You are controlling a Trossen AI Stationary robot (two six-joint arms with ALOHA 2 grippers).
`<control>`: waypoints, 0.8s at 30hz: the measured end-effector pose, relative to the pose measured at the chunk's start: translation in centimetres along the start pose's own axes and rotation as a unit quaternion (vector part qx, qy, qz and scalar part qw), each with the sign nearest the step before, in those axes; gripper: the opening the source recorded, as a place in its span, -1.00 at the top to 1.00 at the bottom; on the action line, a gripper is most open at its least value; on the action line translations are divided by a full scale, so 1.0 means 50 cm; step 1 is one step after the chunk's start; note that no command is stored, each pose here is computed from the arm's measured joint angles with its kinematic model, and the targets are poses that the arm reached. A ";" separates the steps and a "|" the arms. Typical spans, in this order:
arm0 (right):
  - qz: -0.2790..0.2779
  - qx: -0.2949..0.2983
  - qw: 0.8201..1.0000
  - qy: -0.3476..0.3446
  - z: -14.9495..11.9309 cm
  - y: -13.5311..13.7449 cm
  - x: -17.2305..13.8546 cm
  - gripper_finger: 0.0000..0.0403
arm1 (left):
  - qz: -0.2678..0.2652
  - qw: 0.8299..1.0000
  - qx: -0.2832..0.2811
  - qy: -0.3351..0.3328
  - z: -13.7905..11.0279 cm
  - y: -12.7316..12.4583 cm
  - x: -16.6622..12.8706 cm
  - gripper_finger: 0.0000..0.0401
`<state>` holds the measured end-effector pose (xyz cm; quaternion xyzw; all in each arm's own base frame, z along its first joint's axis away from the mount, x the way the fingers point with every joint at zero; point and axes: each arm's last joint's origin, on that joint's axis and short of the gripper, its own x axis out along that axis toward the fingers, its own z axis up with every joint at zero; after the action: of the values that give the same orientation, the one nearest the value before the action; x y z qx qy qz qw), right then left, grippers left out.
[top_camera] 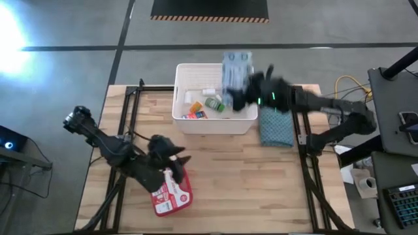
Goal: Pick & place medical supplies in basket/bin
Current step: Put the mailer bag into the white bin, then put the first aid box into the white bin
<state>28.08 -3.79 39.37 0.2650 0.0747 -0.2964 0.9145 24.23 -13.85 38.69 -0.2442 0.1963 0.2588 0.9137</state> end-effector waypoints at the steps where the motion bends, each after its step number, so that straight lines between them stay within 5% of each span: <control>1: -0.021 -0.004 1.000 0.007 0.032 -0.021 0.017 0.00 | 0.001 1.000 -0.006 0.010 -0.001 0.008 -0.010 0.10; 4: -0.030 0.007 0.994 0.103 0.082 -0.064 0.070 -0.41 | 0.009 0.997 -0.010 0.080 -0.020 0.033 -0.038 0.10; 7: -0.035 0.022 0.972 0.231 0.069 -0.083 0.112 -0.78 | 0.031 0.985 -0.005 0.172 -0.048 0.048 -0.054 0.10; 9: -0.024 0.002 0.970 0.241 0.062 -0.060 0.121 -0.91 | 0.056 0.975 -0.004 0.216 -0.070 0.055 -0.067 0.10; 14: -0.096 -0.084 0.967 0.222 0.026 -0.008 0.097 -0.93 | 0.172 0.941 -0.014 0.292 -0.161 0.096 -0.115 0.10; 16: -0.075 -0.103 0.967 0.220 0.007 0.031 0.065 -0.93 | 0.199 0.926 -0.049 0.318 -0.211 0.110 -0.136 0.10; 20: 0.020 -0.081 0.946 0.312 -0.091 0.109 0.006 -0.93 | 0.170 0.913 -0.144 0.342 -0.309 0.124 -0.150 0.10; 24: 0.051 -0.008 0.932 0.359 -0.233 0.146 0.036 -0.93 | 0.155 0.902 -0.170 0.366 -0.385 0.144 -0.092 0.10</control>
<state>34.01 6.47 32.17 0.3496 0.3864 -0.1338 0.8429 12.06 -20.76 22.96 -0.4396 0.5055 0.3192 0.6703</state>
